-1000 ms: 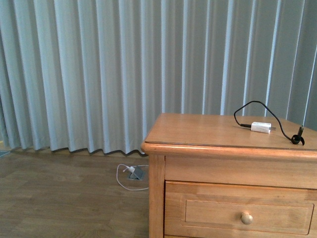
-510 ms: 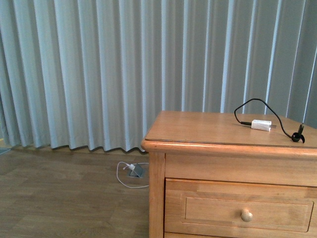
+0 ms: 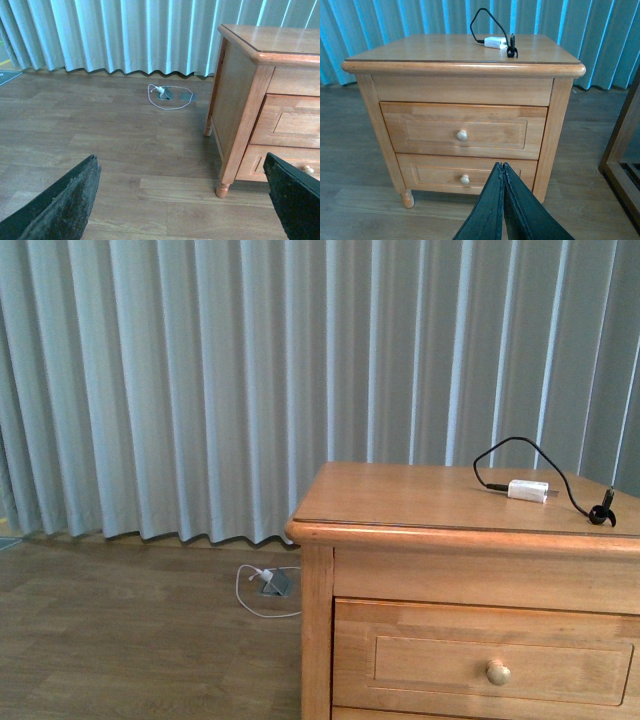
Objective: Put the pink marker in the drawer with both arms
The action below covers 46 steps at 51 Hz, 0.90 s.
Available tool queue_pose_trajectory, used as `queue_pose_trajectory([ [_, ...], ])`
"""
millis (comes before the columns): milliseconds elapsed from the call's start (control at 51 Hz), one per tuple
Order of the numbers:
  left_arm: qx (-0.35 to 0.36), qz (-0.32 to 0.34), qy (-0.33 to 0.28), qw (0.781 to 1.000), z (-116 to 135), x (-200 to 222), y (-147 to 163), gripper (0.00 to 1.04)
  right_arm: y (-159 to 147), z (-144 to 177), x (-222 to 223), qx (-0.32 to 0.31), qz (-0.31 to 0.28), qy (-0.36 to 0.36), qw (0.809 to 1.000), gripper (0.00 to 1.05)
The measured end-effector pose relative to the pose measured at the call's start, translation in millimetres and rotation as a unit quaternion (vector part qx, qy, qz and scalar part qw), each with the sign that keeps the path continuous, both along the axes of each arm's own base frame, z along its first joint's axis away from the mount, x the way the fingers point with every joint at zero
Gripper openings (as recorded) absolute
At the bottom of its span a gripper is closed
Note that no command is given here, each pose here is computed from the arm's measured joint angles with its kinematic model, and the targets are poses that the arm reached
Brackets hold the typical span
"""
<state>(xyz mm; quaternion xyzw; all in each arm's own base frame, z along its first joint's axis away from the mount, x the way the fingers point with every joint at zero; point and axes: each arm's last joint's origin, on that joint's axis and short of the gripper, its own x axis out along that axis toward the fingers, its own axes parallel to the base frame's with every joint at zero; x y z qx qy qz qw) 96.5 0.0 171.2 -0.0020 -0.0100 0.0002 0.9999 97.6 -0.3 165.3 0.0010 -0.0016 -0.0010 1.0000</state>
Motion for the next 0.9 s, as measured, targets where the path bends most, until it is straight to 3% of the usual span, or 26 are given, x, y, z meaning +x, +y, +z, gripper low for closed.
queue_pose_trajectory([
  [471,0.000,0.000,0.000,1.000,0.0,0.0,0.0,0.99,0.0,-0.1,0.0,0.001,0.000,0.000,1.000,0.98],
  [902,0.000,0.000,0.000,1.000,0.0,0.0,0.0,0.99,0.0,-0.1,0.0,0.000,0.000,0.000,1.000,0.96],
])
